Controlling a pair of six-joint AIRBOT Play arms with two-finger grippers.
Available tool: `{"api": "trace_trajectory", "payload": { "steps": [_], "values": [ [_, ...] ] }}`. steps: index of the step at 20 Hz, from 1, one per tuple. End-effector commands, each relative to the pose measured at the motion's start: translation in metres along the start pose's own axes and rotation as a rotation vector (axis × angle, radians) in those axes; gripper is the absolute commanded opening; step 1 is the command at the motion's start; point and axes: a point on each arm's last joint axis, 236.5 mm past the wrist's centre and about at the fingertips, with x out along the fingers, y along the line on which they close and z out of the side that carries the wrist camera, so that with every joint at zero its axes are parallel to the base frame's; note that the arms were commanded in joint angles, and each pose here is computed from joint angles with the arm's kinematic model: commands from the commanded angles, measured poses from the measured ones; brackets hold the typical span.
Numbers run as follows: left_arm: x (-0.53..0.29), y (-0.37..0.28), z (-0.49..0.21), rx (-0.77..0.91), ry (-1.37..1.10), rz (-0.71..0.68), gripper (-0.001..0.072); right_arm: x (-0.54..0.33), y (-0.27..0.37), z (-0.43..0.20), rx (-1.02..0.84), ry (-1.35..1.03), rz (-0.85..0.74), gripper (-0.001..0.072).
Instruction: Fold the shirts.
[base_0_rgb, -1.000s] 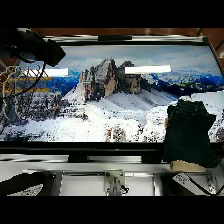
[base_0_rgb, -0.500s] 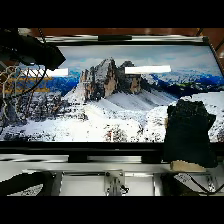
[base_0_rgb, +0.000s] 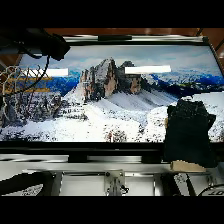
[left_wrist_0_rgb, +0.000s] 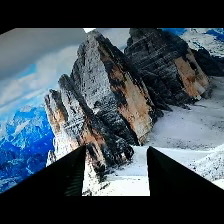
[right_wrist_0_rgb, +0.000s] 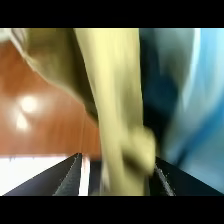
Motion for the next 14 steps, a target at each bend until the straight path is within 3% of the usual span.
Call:
{"api": "trace_trajectory", "payload": {
  "steps": [1,8,12,14],
  "values": [
    [0.013,-0.003,0.013,-0.007,-0.055,-0.013,0.0441,-0.035,-0.002,-0.053,-0.012,0.182,0.03,0.0534],
    [0.034,-0.004,0.004,-0.008,-0.019,-0.018,0.0441,-0.054,0.091,-0.1,0.015,0.438,0.419,0.0531],
    [0.038,-0.005,-0.004,-0.009,0.013,-0.022,0.0441,-0.067,0.209,-0.127,0.04,0.775,0.91,0.0495],
    [0.041,-0.006,-0.009,-0.008,0.035,-0.025,0.0441,-0.071,0.254,-0.152,-0.079,0.825,1.002,0.0495]
  ]
}}
